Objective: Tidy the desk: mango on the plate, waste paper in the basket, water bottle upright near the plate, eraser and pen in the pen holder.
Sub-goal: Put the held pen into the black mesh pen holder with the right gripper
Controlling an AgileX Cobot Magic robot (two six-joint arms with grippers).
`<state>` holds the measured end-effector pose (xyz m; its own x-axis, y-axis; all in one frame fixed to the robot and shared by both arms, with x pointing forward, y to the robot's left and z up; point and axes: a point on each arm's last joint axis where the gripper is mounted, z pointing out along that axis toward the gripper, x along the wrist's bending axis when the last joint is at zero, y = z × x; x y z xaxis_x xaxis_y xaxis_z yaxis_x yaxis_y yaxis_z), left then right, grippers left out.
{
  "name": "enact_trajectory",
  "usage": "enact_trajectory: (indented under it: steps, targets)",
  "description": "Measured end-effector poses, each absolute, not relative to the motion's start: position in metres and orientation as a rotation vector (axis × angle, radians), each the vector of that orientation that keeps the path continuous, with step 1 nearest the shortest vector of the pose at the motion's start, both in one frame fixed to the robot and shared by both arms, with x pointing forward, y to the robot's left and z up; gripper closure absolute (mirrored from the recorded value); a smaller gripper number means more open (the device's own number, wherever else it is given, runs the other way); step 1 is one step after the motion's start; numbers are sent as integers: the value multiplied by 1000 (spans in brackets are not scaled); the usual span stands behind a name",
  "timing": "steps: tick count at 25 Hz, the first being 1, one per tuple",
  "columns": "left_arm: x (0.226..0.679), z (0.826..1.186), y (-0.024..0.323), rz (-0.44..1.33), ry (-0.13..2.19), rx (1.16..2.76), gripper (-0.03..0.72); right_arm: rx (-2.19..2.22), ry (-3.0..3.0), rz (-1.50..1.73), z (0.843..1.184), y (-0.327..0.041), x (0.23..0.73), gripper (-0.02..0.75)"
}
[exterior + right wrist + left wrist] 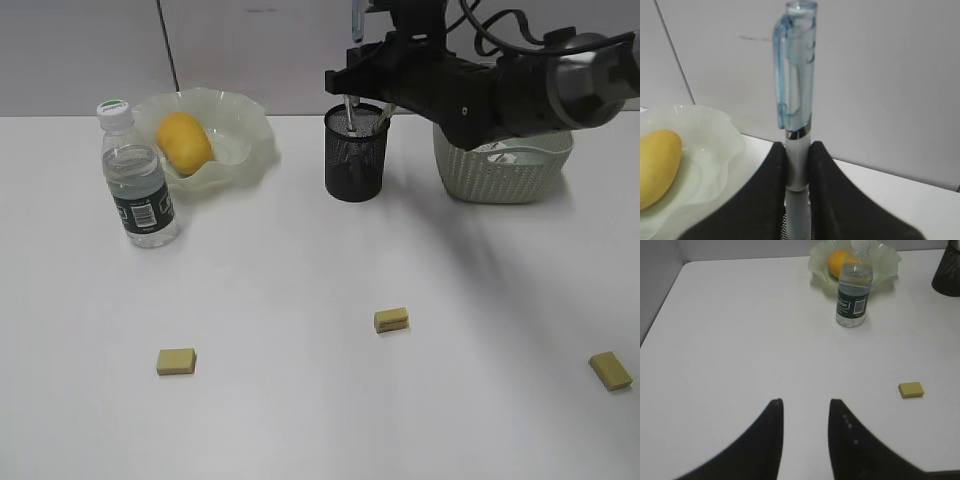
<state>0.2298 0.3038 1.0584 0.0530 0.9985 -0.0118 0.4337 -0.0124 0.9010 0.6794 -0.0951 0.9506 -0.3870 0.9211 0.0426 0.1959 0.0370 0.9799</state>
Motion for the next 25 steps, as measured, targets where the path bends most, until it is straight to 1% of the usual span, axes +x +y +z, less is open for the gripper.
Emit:
enact_trajectory:
  steps: [10, 15, 18, 22, 24, 25]
  targets:
    - [230, 1058, 304, 924, 1487, 1557, 449, 1190, 1731, 1341, 932, -95, 679, 625]
    - [230, 1058, 304, 924, 1487, 1557, 449, 1209, 1760, 1315, 923, -95, 679, 588]
    - [230, 1058, 304, 924, 1487, 1557, 449, 1213, 1765, 1311, 922, -95, 679, 500]
    - [230, 1058, 304, 924, 1487, 1557, 449, 1220, 1779, 1299, 921, -95, 679, 344]
    - [230, 1058, 304, 924, 1487, 1557, 449, 1224, 1785, 1294, 920, -95, 679, 286]
    - [230, 1058, 304, 924, 1487, 1557, 449, 1227, 1790, 1289, 920, -95, 678, 269]
